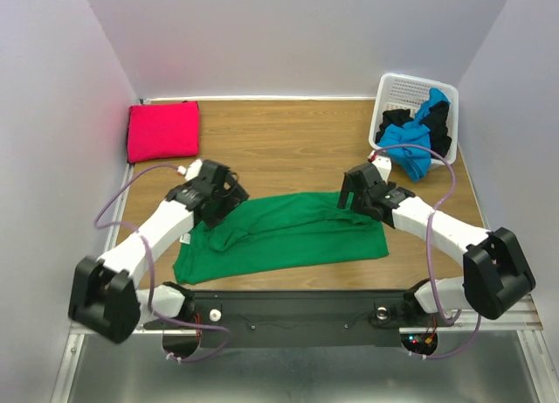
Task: Fold and stack the t-shirts
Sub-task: Fold the tshirt
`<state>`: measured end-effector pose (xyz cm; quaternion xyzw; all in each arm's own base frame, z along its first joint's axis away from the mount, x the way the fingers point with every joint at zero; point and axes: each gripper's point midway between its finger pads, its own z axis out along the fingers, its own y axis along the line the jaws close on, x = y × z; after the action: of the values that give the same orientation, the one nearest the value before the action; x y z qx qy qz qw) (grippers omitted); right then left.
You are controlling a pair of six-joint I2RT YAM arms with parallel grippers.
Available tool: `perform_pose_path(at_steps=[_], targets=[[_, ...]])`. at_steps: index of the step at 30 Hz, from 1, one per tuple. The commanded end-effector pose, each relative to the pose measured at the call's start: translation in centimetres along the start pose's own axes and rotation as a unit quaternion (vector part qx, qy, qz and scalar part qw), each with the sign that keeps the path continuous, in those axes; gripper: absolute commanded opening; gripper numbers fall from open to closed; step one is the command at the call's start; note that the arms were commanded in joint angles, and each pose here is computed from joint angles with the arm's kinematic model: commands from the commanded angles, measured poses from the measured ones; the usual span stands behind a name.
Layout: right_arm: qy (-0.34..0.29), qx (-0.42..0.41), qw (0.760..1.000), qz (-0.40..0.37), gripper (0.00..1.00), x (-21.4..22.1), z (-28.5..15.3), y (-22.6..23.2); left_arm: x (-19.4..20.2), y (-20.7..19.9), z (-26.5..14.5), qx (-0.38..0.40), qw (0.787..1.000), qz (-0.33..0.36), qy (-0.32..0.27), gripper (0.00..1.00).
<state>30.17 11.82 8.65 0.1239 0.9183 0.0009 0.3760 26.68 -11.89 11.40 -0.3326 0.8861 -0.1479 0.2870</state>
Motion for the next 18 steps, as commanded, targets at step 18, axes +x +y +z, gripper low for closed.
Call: perform_pose_path(at_steps=[18], targets=[[0.028, -0.022, 0.999, -0.016, 1.0, 1.8, 2.6, 2.0, 2.9, 9.1, 0.0, -0.204, 0.978, 0.041, -0.024, 0.99]])
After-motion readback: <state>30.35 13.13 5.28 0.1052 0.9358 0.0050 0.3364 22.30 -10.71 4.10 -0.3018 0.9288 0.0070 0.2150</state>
